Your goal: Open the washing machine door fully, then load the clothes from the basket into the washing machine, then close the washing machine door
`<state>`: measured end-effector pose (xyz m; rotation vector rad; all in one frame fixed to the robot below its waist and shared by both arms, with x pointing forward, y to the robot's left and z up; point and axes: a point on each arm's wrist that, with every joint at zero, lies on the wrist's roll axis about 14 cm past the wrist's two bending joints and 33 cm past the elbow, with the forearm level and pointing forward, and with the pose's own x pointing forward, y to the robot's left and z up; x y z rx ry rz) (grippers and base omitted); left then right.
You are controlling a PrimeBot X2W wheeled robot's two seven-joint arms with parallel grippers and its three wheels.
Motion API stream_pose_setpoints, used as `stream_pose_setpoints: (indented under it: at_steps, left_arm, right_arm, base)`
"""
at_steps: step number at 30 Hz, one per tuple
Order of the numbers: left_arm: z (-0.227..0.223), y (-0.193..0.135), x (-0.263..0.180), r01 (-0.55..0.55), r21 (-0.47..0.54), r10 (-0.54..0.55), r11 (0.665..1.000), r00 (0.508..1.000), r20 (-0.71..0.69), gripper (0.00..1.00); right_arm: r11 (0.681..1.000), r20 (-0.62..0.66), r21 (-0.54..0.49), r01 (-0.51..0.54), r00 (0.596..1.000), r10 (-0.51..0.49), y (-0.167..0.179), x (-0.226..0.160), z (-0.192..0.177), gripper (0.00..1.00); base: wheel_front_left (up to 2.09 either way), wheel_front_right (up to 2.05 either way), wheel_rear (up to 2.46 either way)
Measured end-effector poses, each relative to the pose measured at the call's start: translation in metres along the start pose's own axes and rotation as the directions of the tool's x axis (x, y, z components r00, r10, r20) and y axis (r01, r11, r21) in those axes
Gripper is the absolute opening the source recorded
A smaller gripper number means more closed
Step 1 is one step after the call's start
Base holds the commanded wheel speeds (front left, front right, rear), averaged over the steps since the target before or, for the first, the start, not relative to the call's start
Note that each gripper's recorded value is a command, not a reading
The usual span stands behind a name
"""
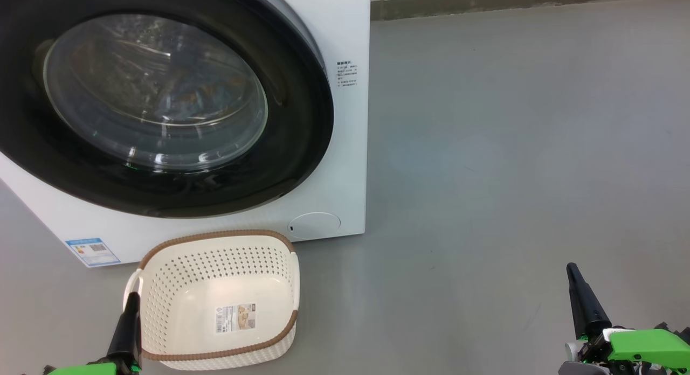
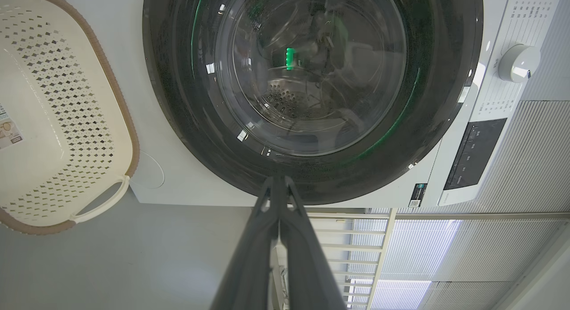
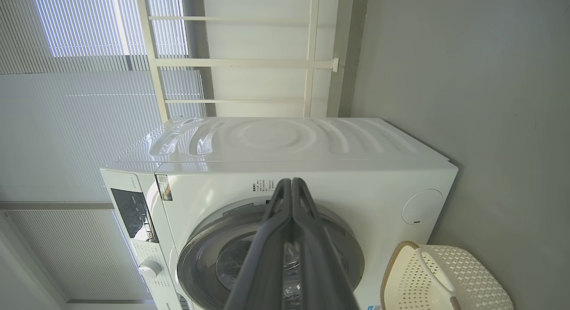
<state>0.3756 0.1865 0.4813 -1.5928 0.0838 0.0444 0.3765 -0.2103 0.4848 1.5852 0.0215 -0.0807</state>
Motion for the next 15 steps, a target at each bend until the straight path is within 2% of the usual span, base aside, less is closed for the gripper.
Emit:
stream_pose_setpoints:
  at_steps: [15]
  left_arm:
    - [0.0004, 0.0, 0.0, 0.0, 0.0, 0.0, 1.0, 1.0, 0.001, 0.0]
  right_arm:
    - [1.0, -0.001, 0.001, 0.0, 1.0, 0.0, -0.0001, 0.0, -0.0004, 0.0]
  base:
    - [0.0, 0.0, 0.0]
